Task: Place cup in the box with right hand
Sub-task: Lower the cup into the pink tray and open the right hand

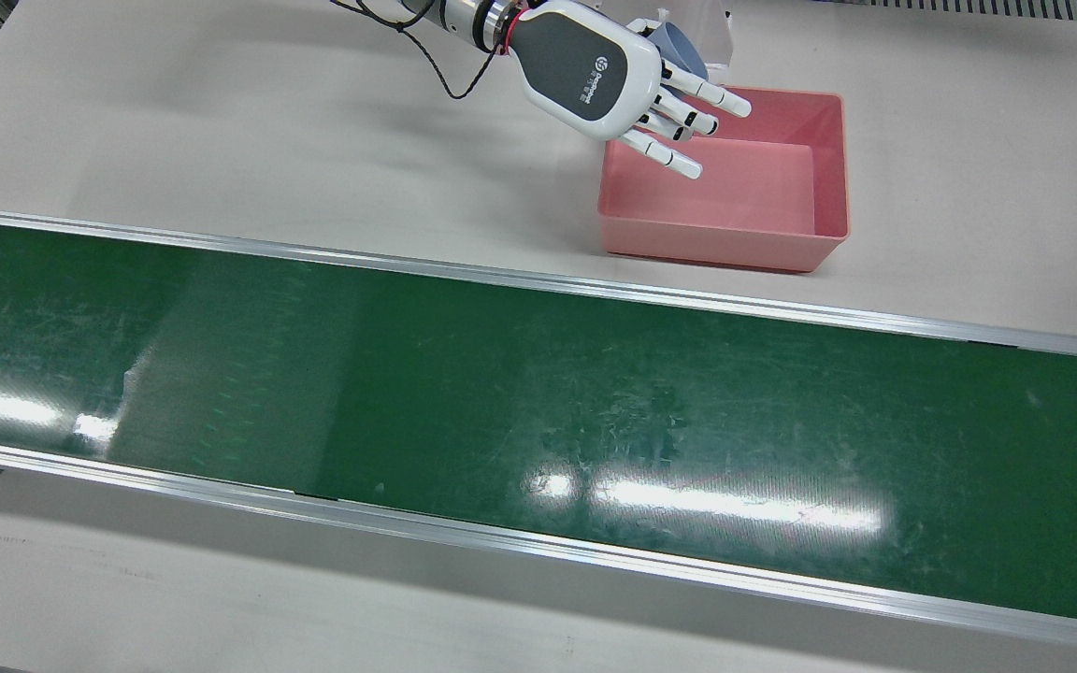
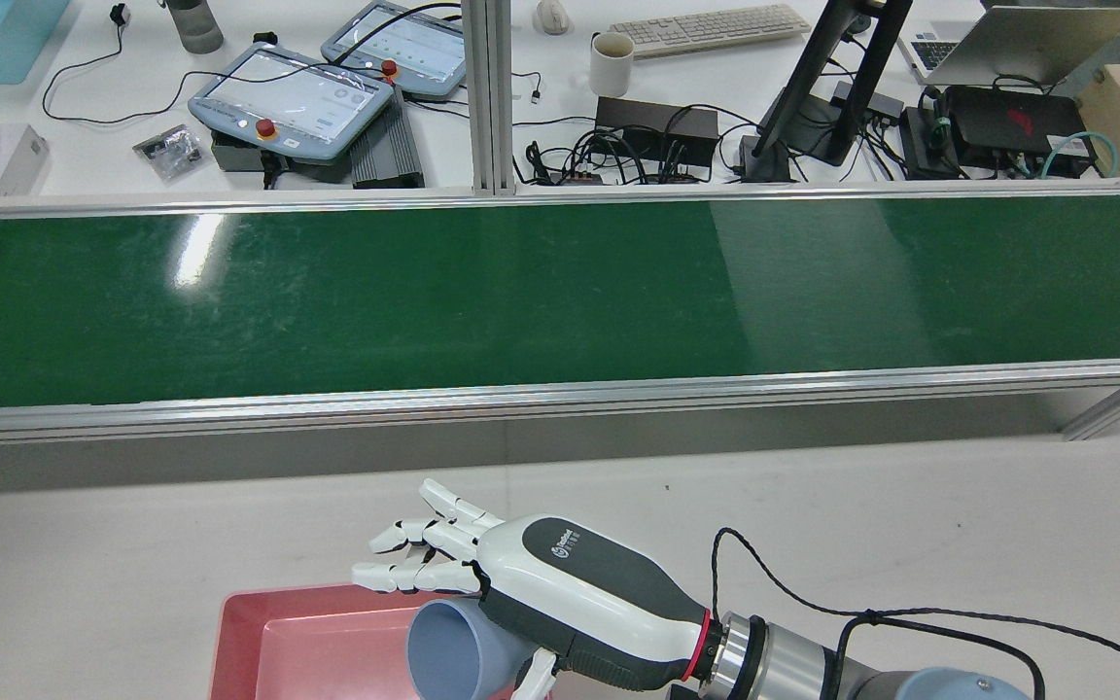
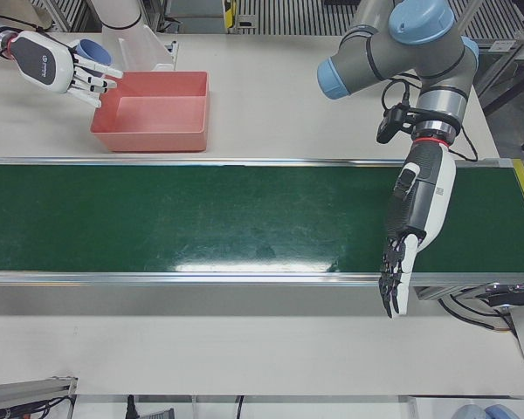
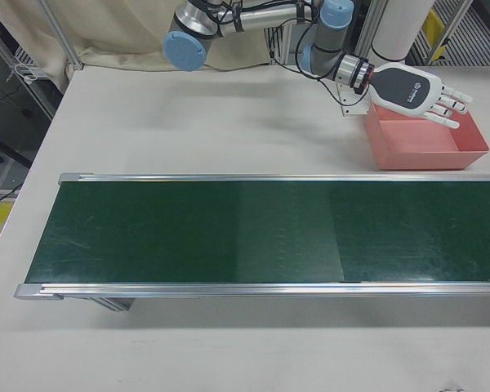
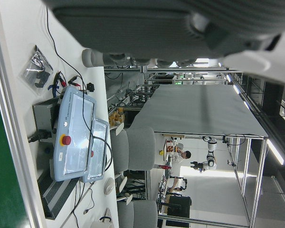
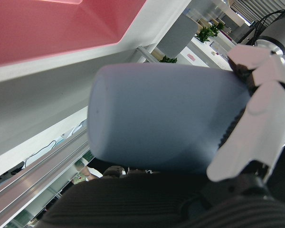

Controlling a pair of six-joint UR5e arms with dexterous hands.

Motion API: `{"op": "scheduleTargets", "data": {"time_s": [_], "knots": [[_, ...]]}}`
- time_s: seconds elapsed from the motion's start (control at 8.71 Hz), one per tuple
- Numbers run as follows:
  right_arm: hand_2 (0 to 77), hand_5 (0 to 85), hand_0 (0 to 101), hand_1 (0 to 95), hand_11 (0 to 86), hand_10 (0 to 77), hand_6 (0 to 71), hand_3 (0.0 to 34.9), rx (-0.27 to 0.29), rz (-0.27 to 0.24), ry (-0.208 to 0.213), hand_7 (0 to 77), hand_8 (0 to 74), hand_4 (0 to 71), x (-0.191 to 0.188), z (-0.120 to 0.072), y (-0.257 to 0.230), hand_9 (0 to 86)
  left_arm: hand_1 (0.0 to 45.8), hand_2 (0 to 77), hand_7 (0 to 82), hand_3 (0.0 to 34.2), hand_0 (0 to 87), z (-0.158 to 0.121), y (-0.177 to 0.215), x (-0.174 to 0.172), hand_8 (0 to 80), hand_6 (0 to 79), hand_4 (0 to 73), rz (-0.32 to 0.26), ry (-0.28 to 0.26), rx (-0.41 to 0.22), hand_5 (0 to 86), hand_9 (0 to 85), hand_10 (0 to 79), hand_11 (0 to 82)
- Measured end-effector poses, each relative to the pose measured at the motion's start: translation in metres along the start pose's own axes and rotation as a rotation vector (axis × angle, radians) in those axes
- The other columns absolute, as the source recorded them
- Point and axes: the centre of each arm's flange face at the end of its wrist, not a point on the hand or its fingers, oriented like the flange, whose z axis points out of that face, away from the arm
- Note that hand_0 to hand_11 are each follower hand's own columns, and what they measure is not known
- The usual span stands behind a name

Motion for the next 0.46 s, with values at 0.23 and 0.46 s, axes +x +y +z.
{"op": "scheduleTargets", "data": {"time_s": [0.23,0.46], "knots": [[25.1,1.6,42,25.1,1.1,0.0,0.5,0.0,-0.003,0.003,0.005,13.1,0.5,0.0,0.0023,-0.0018,0.0015,28.4,0.5,0.5,0.0,0.0,0.0,0.0002,0.0002,0.0000,0.0,0.0,0.0,0.000,0.000,0.000,0.0,0.0,0.0,0.0],[9.8,1.6,41,8.7,1.1,0.0,0.5,0.0,-0.002,0.006,0.008,2.2,0.5,0.0,0.0032,-0.0028,0.0012,1.1,0.5,0.5,0.0,0.0,0.0,0.0002,0.0002,-0.0001,0.0,0.0,0.0,0.000,0.000,0.000,0.0,0.5,0.0,0.0]]}}
